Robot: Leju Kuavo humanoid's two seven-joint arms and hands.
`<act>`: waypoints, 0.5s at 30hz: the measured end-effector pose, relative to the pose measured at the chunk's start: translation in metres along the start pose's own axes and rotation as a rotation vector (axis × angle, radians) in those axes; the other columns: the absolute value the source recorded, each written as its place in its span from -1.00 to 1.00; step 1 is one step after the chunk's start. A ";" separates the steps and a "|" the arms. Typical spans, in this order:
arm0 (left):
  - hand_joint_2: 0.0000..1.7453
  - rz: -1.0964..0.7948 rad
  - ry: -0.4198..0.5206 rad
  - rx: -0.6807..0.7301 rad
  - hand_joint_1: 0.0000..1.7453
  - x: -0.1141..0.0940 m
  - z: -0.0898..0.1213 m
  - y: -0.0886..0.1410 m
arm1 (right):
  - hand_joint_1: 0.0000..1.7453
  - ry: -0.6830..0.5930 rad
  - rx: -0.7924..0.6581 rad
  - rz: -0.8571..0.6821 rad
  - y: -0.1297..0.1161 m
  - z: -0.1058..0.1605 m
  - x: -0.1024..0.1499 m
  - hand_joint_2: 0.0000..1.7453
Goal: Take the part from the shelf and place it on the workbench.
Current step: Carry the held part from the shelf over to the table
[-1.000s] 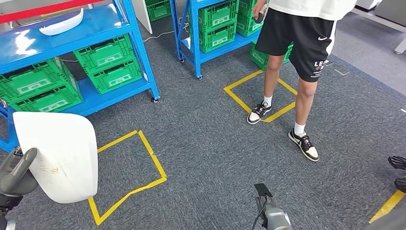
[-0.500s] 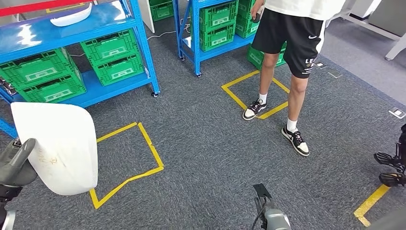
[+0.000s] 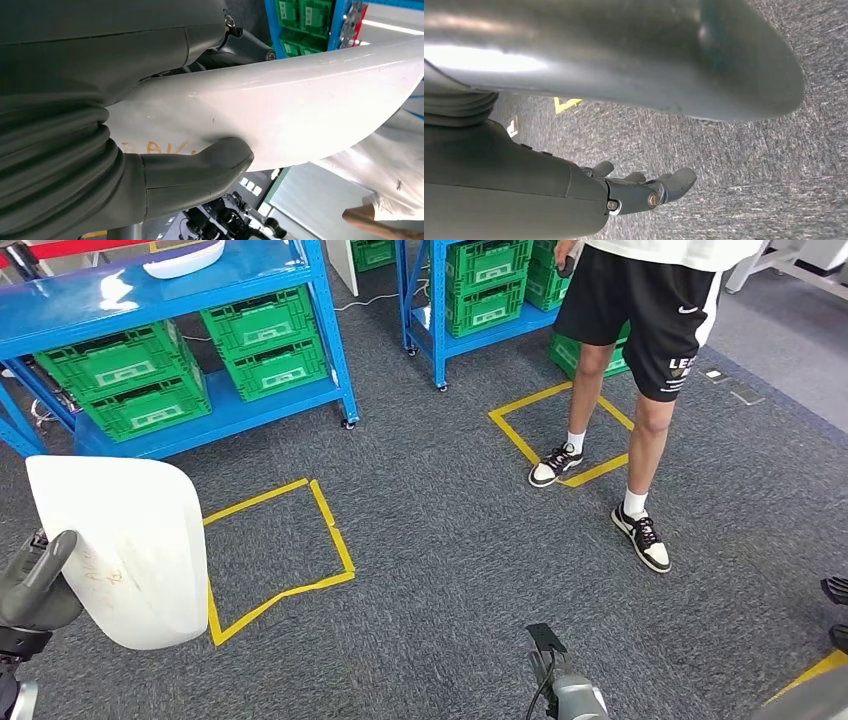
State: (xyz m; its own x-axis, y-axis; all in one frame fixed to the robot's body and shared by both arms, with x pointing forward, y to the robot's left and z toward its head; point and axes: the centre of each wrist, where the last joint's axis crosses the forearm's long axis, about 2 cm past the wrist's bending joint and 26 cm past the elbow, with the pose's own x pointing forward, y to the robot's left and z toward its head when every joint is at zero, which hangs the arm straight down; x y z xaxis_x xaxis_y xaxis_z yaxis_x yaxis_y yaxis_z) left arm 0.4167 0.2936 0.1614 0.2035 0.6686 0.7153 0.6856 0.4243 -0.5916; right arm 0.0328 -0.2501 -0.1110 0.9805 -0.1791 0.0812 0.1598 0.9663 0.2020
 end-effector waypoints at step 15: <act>1.00 0.005 -0.004 -0.011 1.00 0.000 -0.006 -0.003 | -1.00 -0.001 0.007 0.005 -0.001 0.000 -0.001 -1.00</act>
State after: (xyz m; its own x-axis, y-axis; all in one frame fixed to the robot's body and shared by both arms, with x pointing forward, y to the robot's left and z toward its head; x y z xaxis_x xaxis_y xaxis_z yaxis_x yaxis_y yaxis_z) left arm 0.4192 0.2884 0.1652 0.2037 0.6732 0.7108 0.6924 0.4142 -0.5908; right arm 0.0316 -0.2509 -0.1112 0.9810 -0.1750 0.0836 0.1546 0.9658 0.2081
